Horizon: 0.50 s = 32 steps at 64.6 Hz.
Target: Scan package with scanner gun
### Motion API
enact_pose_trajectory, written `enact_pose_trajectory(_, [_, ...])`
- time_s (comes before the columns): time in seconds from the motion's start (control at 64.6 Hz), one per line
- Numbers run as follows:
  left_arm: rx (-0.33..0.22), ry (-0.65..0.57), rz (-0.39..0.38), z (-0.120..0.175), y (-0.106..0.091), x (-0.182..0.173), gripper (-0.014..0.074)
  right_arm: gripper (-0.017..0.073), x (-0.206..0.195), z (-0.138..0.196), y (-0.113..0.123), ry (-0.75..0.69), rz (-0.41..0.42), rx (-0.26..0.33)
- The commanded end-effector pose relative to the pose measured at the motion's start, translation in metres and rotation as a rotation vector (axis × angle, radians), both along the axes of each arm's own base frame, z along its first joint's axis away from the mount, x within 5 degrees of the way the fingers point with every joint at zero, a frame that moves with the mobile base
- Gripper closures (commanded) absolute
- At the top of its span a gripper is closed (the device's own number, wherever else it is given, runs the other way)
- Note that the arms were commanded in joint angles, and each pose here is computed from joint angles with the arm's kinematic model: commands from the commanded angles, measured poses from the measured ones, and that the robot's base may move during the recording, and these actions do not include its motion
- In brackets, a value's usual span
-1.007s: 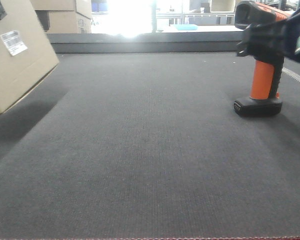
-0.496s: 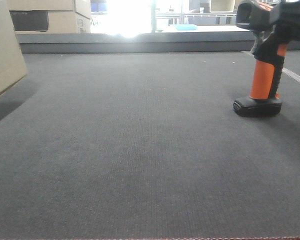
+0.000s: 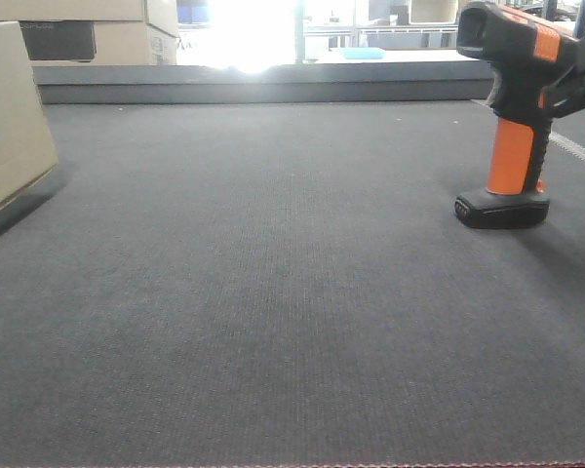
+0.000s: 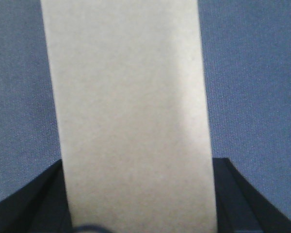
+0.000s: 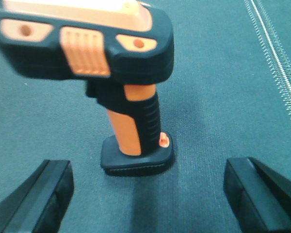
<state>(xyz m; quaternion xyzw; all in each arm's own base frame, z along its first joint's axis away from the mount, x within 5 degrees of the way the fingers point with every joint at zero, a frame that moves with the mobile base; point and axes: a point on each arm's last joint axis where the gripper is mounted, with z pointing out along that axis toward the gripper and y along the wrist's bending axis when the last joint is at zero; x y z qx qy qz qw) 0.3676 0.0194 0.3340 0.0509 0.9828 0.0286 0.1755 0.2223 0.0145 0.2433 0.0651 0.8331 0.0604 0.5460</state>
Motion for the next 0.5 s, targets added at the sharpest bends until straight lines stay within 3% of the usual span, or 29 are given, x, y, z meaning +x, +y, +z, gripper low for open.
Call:
enact_pose_trajectory(0.0, [0.002,-0.006,-0.004,0.000,-0.002,0.002,0.0704,0.0036,-0.009,0.010,-0.001,-0.044,0.005,-0.006])
enact_pose_trajectory(0.093, [0.001,0.004,-0.004,-0.003,-0.002,0.003,0.0680,0.0099,-0.016,0.018,-0.001,-0.071,0.009,-0.001])
enact_pose_trajectory(0.186, [0.001,0.004,-0.004,-0.003,-0.002,0.003,0.0582,0.0247,-0.022,0.025,-0.001,-0.104,0.012,0.003])
enact_pose_trajectory(0.372, [0.001,0.004,-0.004,-0.003,-0.002,0.003,0.0173,0.0604,-0.031,0.033,-0.001,-0.128,0.019,0.008])
enact_pose_trajectory(0.48, [0.001,-0.002,-0.004,-0.001,-0.002,0.002,-0.0024,0.0712,-0.036,0.035,-0.001,-0.119,0.028,0.012])
